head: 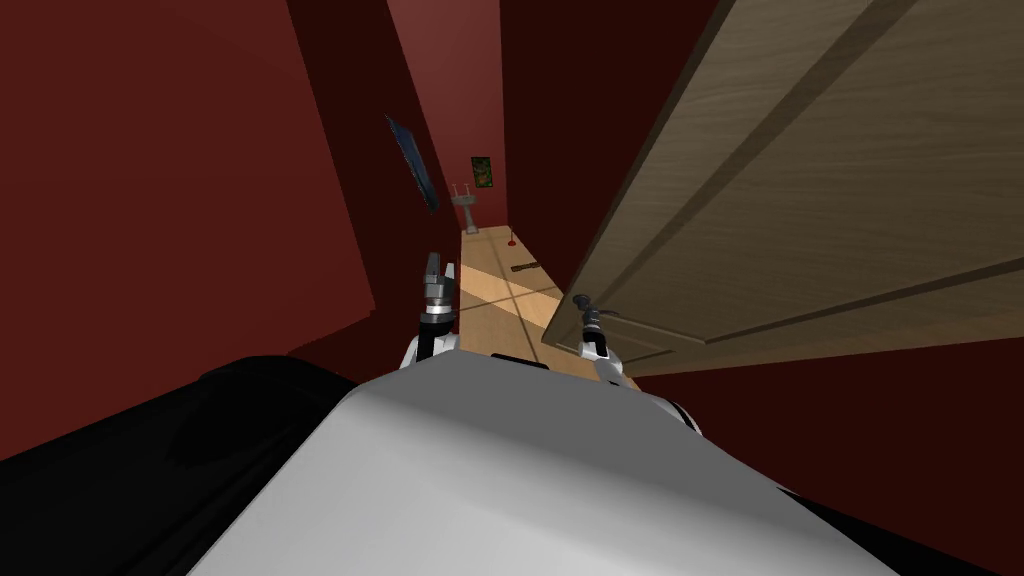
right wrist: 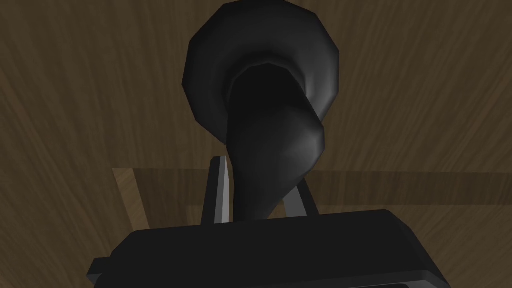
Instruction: Pull the door open
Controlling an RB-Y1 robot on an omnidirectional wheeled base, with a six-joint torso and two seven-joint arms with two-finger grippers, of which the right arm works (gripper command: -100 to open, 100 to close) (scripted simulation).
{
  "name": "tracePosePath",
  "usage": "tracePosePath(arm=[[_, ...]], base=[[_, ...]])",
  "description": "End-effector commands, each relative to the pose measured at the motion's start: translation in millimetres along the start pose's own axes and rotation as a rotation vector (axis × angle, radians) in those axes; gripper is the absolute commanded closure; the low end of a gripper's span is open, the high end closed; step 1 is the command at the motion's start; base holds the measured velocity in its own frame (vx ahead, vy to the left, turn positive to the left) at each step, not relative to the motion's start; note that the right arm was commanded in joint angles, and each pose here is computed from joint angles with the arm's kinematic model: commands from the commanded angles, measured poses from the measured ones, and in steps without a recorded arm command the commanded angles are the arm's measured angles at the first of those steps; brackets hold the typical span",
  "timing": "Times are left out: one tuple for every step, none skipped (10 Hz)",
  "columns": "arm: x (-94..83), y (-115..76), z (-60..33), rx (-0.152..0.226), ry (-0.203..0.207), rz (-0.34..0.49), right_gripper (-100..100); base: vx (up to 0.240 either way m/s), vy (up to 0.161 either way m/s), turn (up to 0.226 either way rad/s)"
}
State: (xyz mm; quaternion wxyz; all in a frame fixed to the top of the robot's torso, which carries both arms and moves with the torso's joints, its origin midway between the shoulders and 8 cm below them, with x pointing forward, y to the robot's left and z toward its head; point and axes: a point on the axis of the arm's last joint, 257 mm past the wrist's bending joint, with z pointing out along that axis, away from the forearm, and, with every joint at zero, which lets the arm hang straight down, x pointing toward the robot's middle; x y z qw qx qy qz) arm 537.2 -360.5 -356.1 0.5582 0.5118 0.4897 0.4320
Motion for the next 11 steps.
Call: tracePosePath(arm=[[-2.2, 1.1, 0.3, -0.003, -0.002, -0.003, 100], [-2.2, 1.1, 0.3, -0.003, -0.002, -0.003, 100], [-0.3, -0.4, -0.3, 0.001, 0.0, -0.001, 100], [-0.5, -0.1, -0.2, 0.0, 0.0, -0.001, 100], [-0.9, 0.4, 0.1, -0.001, 0.0, -0.002, 100], [-1.1, 0.7, 0.2, -0.002, 0.0, -0.002, 100], [-1.4, 1.3, 0.5, -0.003, -0.001, -0.003, 100], [-1.6, 1.5, 0.6, -0.004, -0.001, -0.003, 100], [-2.0, 2.1, 0.9, -0.005, -0.001, -0.003, 100], [-2.4, 2.7, 1.2, -0.006, -0.001, -0.004, 100], [-3.1, 3.6, 1.6, -0.008, -0.001, -0.005, 100]], base=[[-0.007, 0.001, -0.003], [0.0, 0.0, 0.0], [-0.09, -0.069, 0.19], [-0.155, -0.118, 0.221], [-0.181, -0.102, 0.194], [-0.177, -0.089, 0.175], [-0.186, -0.063, 0.209], [-0.187, -0.06, 0.138], [-0.199, -0.094, 0.196], [-0.189, -0.094, 0.231], [-0.191, -0.075, 0.234]])
